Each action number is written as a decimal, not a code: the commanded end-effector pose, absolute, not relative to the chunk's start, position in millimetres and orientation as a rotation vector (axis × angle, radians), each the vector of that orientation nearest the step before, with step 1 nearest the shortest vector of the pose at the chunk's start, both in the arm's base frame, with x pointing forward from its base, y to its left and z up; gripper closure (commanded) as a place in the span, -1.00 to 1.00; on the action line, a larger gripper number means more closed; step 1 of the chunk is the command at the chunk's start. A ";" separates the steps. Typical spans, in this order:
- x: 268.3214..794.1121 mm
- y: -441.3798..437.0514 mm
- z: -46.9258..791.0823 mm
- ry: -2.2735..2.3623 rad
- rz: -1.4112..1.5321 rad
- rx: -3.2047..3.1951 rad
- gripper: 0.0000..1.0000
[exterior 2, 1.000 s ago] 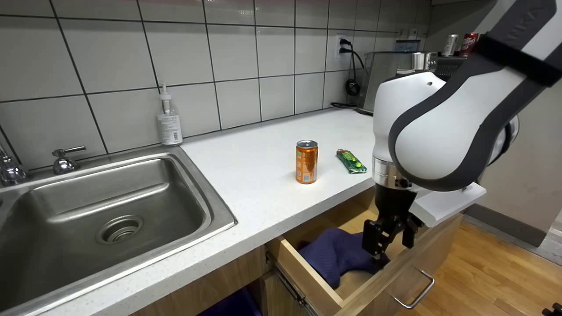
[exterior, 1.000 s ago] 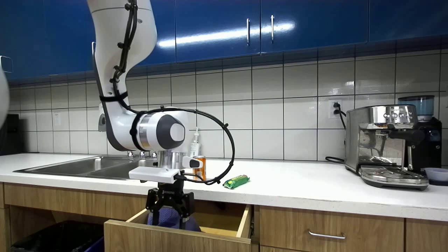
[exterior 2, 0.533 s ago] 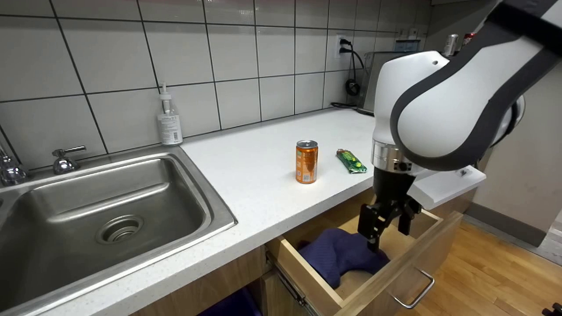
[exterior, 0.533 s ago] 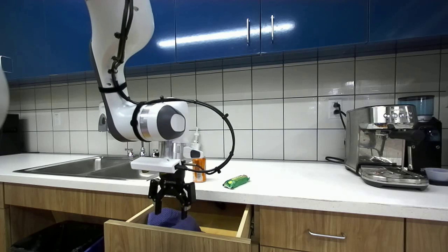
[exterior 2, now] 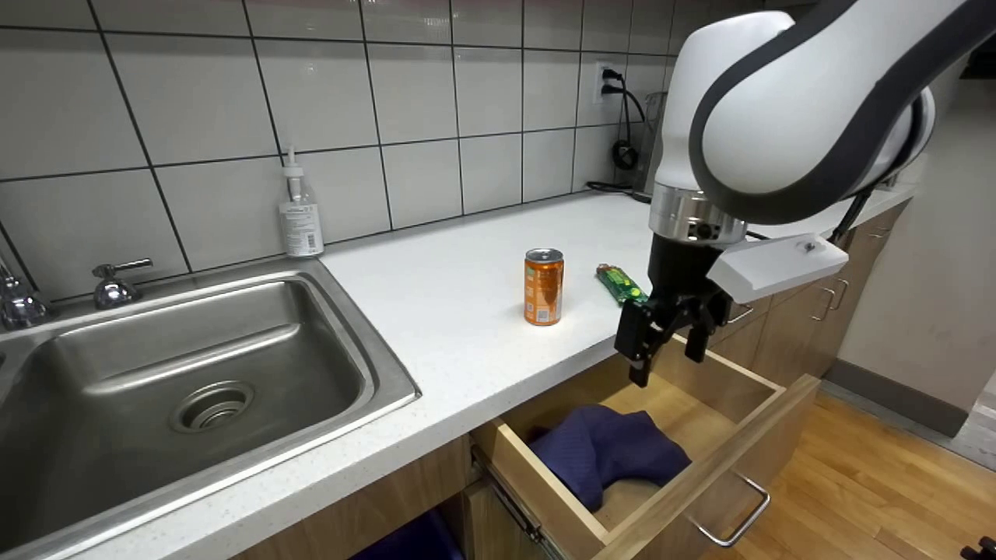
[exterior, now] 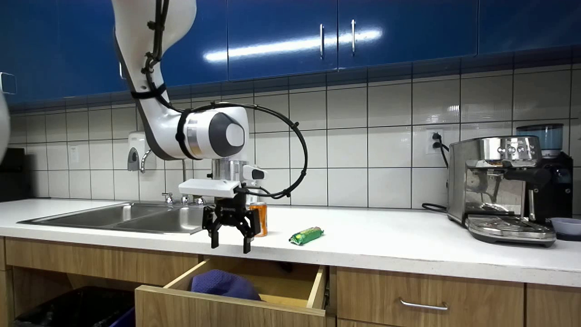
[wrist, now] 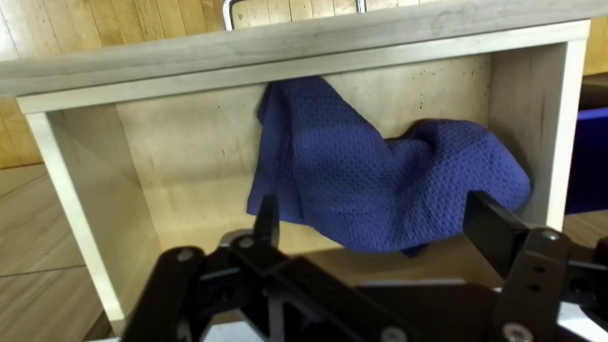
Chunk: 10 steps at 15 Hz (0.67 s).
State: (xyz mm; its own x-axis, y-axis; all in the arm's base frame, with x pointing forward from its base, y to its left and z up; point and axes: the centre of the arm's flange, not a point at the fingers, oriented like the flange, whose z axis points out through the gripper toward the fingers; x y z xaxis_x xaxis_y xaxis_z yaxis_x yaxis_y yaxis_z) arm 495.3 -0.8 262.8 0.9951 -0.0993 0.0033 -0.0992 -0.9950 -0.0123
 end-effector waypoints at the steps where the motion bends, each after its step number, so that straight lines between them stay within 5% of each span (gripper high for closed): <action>1: 512.8 -6.5 295.3 0.167 -0.068 -3.137 -1.00; 10: 535.0 -11.5 315.3 0.174 -0.182 -3.119 -1.00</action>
State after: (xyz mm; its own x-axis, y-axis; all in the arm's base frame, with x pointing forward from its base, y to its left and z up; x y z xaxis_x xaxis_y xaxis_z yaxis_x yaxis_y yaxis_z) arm 535.0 -11.5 315.3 0.9871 -0.1113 0.1154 -0.1098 -0.9938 -0.0186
